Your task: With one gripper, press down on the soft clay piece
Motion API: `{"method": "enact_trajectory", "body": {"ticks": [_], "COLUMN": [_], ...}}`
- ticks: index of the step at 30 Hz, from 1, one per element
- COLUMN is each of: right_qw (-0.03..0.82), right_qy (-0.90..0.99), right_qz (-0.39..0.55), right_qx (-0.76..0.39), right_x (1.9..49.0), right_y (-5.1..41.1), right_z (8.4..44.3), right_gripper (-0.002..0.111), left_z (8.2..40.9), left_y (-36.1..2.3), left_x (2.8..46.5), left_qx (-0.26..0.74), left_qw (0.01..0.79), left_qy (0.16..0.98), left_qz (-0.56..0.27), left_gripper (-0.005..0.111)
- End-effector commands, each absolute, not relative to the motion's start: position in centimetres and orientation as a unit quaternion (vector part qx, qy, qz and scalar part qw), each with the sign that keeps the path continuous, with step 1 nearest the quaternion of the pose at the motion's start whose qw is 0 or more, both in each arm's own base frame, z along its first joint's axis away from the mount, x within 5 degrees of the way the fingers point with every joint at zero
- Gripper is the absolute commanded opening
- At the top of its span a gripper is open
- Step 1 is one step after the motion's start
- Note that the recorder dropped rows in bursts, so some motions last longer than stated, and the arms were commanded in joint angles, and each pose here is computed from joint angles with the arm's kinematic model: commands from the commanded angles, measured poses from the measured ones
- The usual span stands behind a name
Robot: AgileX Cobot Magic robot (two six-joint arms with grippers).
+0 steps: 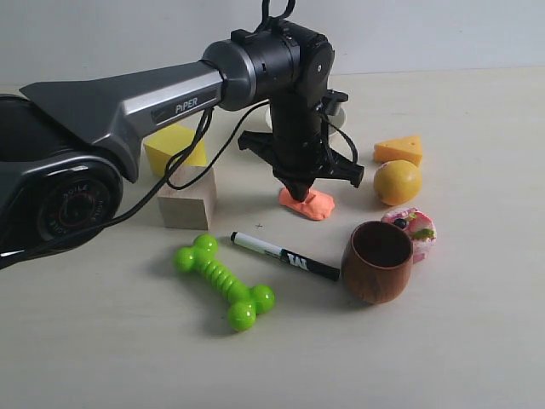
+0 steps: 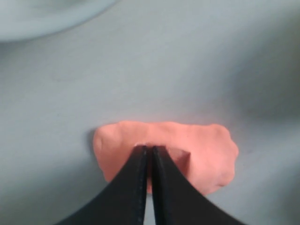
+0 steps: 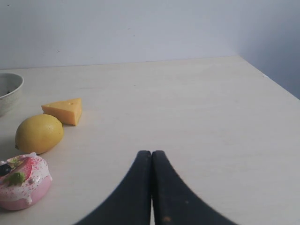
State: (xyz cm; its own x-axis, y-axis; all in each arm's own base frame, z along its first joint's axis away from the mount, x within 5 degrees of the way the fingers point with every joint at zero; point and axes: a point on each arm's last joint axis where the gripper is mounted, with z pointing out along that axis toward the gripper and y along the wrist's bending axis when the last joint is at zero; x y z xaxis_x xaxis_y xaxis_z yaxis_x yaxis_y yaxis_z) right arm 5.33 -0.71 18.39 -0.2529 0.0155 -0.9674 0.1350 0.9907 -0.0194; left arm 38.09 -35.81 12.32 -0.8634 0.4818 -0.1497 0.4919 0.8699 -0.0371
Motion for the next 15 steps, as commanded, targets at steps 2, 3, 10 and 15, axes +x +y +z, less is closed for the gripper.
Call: {"method": "enact_trajectory", "body": {"ticks": [2,3,10,15], "right_qw": [0.611,0.611,0.611,0.611], "right_qy": [0.788,0.788,0.788,0.788], "right_qz": [-0.051,-0.051,-0.051,-0.051], "right_qx": [0.047,0.047,0.047,0.047], "right_x": [5.31,5.31,5.31,5.31], "right_y": [-0.73,-0.73,-0.73,-0.73], "right_z": [18.27,18.27,18.27,18.27], "right_gripper": [0.000,0.000,0.000,0.000], "left_z": [13.20,13.20,13.64,13.53], "left_y": [-35.75,-35.75,-35.77,-35.84], "left_x": [37.95,37.95,37.97,37.90], "left_qx": [0.255,0.255,0.256,0.254], "left_qw": [0.073,0.073,0.079,0.075], "left_qy": [0.964,0.964,0.963,0.963], "left_qz": [-0.033,-0.033,-0.036,-0.041], "left_gripper": [0.007,0.007,0.007,0.024]}}
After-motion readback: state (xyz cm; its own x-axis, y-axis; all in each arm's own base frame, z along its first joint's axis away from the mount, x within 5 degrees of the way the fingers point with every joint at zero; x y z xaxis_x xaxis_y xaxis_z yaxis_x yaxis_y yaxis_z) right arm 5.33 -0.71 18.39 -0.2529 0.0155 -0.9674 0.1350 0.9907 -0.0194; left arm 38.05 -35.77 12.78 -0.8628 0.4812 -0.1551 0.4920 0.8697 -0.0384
